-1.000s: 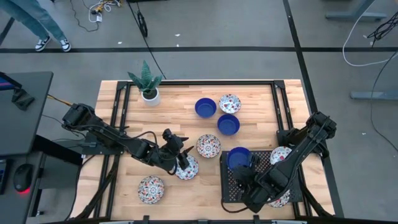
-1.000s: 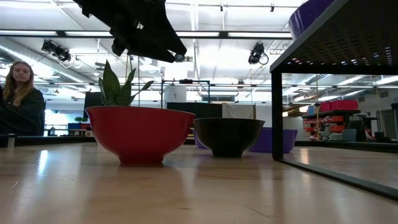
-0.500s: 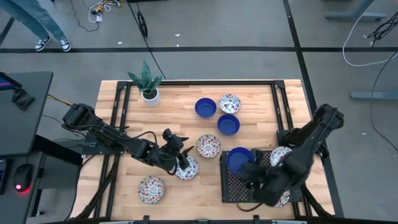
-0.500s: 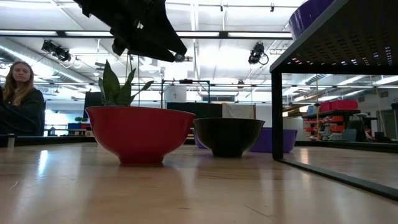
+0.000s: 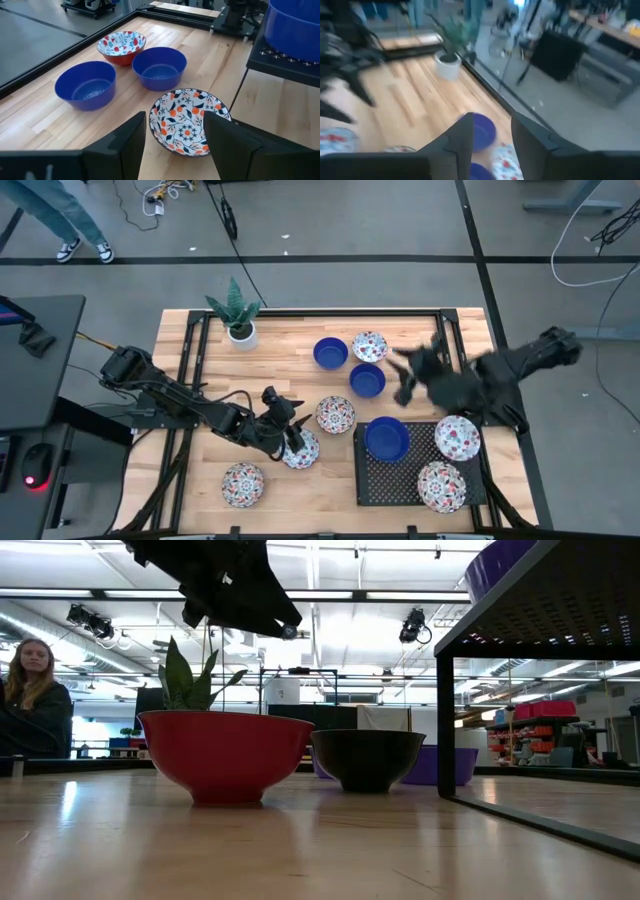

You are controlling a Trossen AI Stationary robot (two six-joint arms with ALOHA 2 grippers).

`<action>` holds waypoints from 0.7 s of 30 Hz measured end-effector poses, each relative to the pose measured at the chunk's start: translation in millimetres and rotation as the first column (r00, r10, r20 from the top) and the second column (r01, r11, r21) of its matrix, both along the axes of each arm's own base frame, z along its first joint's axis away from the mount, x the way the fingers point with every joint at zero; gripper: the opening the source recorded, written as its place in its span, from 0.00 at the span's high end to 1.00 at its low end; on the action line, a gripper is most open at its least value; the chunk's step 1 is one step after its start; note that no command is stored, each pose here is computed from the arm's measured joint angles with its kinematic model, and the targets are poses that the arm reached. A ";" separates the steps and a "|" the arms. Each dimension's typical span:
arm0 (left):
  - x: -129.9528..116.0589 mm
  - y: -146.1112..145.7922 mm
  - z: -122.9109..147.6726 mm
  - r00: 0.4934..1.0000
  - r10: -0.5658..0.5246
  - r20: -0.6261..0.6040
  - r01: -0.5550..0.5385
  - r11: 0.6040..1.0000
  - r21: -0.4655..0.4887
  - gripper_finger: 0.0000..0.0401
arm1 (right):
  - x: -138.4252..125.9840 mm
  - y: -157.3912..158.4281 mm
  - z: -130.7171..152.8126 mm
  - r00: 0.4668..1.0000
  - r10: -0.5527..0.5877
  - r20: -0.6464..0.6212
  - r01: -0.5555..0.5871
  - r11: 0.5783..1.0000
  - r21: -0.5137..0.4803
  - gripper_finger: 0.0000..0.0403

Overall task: Pick & Place Mini bowls
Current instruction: Stack the top red patterned bowl on the red patterned bowl on the shelf

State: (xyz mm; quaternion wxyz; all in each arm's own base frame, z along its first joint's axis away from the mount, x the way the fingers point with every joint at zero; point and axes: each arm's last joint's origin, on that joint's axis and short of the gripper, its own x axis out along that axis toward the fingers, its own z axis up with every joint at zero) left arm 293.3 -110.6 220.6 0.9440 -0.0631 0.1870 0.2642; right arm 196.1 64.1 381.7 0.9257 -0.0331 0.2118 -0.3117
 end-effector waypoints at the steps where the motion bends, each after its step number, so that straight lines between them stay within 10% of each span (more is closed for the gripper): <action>1: 0.4 1.0 0.0 1.000 0.003 0.000 -0.003 1.000 0.000 0.50 | 1.6 -14.2 -1.0 1.000 -0.006 -0.024 0.006 1.000 0.015 0.67; 11: 17.5 45.2 -1.3 0.997 -0.047 -0.063 0.043 0.997 -0.063 0.51 | 6.2 -130.5 -41.7 0.916 0.225 -0.332 -0.146 0.958 0.247 0.67; 21: 30.0 157.4 3.1 0.972 -0.158 0.172 0.164 0.986 -0.022 0.51 | 11.6 -166.6 -113.6 0.837 0.342 -0.428 -0.182 0.911 0.371 0.67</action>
